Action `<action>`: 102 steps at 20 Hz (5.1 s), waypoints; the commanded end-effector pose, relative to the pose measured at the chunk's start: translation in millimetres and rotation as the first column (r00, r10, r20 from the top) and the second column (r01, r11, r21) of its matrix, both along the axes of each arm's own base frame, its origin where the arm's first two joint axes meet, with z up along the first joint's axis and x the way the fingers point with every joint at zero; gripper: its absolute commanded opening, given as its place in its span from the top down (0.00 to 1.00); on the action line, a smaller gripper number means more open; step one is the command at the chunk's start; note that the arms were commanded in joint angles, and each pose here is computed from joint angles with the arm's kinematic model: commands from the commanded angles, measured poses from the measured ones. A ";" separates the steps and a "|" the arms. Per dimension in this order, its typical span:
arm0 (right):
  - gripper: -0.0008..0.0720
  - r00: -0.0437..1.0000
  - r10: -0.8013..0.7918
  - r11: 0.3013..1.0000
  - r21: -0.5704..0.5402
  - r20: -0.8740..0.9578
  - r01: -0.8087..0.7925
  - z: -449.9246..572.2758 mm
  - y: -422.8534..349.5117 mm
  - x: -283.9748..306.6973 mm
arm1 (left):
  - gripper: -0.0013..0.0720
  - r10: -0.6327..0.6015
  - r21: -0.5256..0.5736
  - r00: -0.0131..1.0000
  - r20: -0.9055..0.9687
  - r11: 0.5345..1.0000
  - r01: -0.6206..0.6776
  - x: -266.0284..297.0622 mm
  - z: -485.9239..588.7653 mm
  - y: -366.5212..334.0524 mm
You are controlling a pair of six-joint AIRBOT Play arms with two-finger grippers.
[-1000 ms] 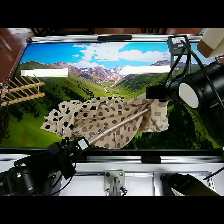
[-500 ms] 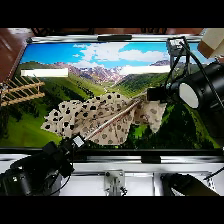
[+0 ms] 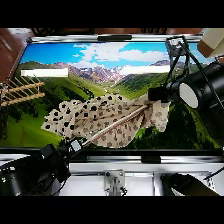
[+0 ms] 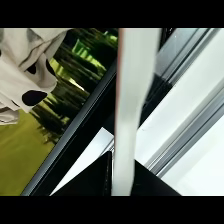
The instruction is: Fold the shirts.
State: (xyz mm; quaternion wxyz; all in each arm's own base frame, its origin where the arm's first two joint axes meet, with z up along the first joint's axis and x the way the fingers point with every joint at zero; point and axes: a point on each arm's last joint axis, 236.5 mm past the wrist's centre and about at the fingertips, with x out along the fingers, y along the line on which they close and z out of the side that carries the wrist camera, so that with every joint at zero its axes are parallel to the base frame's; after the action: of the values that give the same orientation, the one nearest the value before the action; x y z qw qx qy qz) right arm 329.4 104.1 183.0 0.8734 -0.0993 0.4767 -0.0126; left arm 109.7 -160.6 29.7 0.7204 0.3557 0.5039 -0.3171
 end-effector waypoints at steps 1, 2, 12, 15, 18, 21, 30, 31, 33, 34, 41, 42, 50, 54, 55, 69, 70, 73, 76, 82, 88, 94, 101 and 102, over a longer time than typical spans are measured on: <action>0.91 1.000 0.003 1.000 -0.001 0.001 -0.003 0.4 0.3 0.1 | 0.93 0.018 -0.030 1.000 0.000 0.999 -0.018 2.3 -2.1 -8.6; 0.91 1.000 0.005 1.000 0.001 -0.001 -0.005 0.0 0.9 -0.2 | 0.93 0.018 -0.025 1.000 -0.002 1.000 -0.018 2.5 -3.5 -9.4; 0.91 0.992 0.065 0.986 0.147 0.106 -0.080 33.9 19.2 -10.7 | 0.93 0.090 0.005 0.994 -0.058 0.996 -0.090 4.6 -48.5 -35.1; 0.91 0.975 0.175 0.939 0.273 0.139 -0.207 52.4 48.7 -32.2 | 0.93 0.160 -0.129 0.981 -0.107 0.976 -0.174 20.4 -43.2 -74.3; 0.91 0.960 0.237 0.889 0.365 0.147 -0.275 61.8 71.1 -48.8 | 0.93 0.178 -0.288 0.979 -0.104 0.936 -0.200 48.2 -5.2 -105.3; 0.91 0.952 0.258 0.877 0.374 0.163 -0.302 65.0 76.8 -48.8 | 0.93 0.126 -0.331 0.985 -0.114 0.930 -0.157 59.8 16.4 -111.2; 0.91 0.934 0.346 0.793 0.503 0.093 -0.344 49.1 126.0 -53.4 | 0.93 0.083 -0.360 0.985 -0.153 0.923 -0.133 66.8 23.2 -109.6; 0.91 0.923 0.378 0.776 0.516 0.079 -0.362 45.0 134.7 -55.7 | 0.93 0.085 -0.358 0.984 -0.154 0.924 -0.136 67.3 22.6 -109.2; 0.91 0.891 0.451 0.718 0.570 0.056 -0.400 42.1 155.9 -67.3 | 0.93 0.102 -0.352 0.982 -0.158 0.923 -0.153 72.0 20.4 -106.6; 0.91 0.881 0.472 0.692 0.604 0.034 -0.395 41.5 164.0 -75.1 | 0.93 0.117 -0.352 0.980 -0.161 0.921 -0.168 75.4 19.4 -105.3; 0.91 0.808 0.539 0.742 0.587 -0.237 -0.323 8.8 143.2 -130.1 | 0.93 0.164 -0.423 0.970 -0.177 0.877 -0.226 90.0 27.2 -111.2; 0.91 0.810 0.530 0.748 0.588 -0.250 -0.307 4.7 143.1 -130.4 | 0.93 0.163 -0.439 0.970 -0.181 0.869 -0.228 90.0 29.3 -114.9; 0.90 0.799 0.495 0.792 0.556 -0.341 -0.253 -39.3 136.4 -131.2 | 0.92 0.169 -0.457 0.968 -0.187 0.857 -0.238 91.8 32.3 -117.2; 0.85 0.841 0.457 0.818 0.509 -0.289 -0.269 -40.2 128.4 -111.3 | 0.92 0.186 -0.463 0.966 -0.182 0.850 -0.251 98.3 36.3 -114.1; 0.59 0.850 0.461 0.821 0.486 -0.256 -0.299 -34.1 124.6 -104.9 | 0.92 0.186 -0.456 0.965 -0.185 0.854 -0.252 97.5 35.2 -112.9; 0.04 0.995 0.056 0.997 0.067 -0.084 -0.050 64.7 -71.9 -18.9 | 0.92 -0.046 -0.269 0.980 -0.193 0.963 -0.008 64.6 13.8 -81.3; 0.04 0.991 0.068 0.998 0.021 -0.112 -0.066 55.9 -90.3 -7.4 | 0.92 -0.083 -0.260 0.980 -0.183 0.965 0.033 63.7 13.4 -80.4; 0.10 0.892 0.400 0.911 -0.018 -0.211 -0.412 30.1 -78.7 9.1 | 0.92 -0.166 -0.219 0.975 -0.150 0.967 0.131 64.9 11.1 -73.7; 0.10 0.556 0.808 0.574 0.046 -0.195 -0.817 14.7 -20.2 8.5 | 0.92 -0.237 -0.204 0.963 -0.132 0.957 0.208 63.7 10.5 -72.9; 0.10 0.284 0.943 0.305 0.111 -0.176 -0.946 -2.9 6.5 1.4 | 0.92 -0.265 -0.164 0.954 -0.144 0.957 0.241 60.7 7.5 -64.2; 0.10 0.170 0.981 0.186 0.207 -0.092 -0.960 -8.8 43.1 -15.5 | 0.93 -0.267 -0.102 0.955 -0.129 0.962 0.255 68.1 4.9 -50.8; 0.10 0.122 0.981 0.169 0.351 -0.153 -0.921 -58.6 41.1 -36.6 | 0.93 -0.280 -0.114 0.957 -0.076 0.956 0.270 79.3 28.0 -53.9; 0.91 0.110 0.981 0.167 0.396 -0.162 -0.903 -67.2 49.5 -47.9 | 0.92 -0.258 -0.122 0.966 0.026 0.958 0.259 111.9 38.8 -51.7; 0.91 0.095 0.982 0.154 0.395 -0.164 -0.906 -67.2 53.6 -50.3 | 0.92 -0.244 -0.138 0.968 0.059 0.958 0.250 121.1 41.7 -54.8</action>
State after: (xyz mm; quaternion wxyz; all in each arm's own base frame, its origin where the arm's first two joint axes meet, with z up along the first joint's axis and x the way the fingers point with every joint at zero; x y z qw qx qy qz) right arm 293.0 151.7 117.0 0.5824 -0.3077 0.4426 0.6084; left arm 208.0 -205.6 61.6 0.6761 0.3786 0.4548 -0.4390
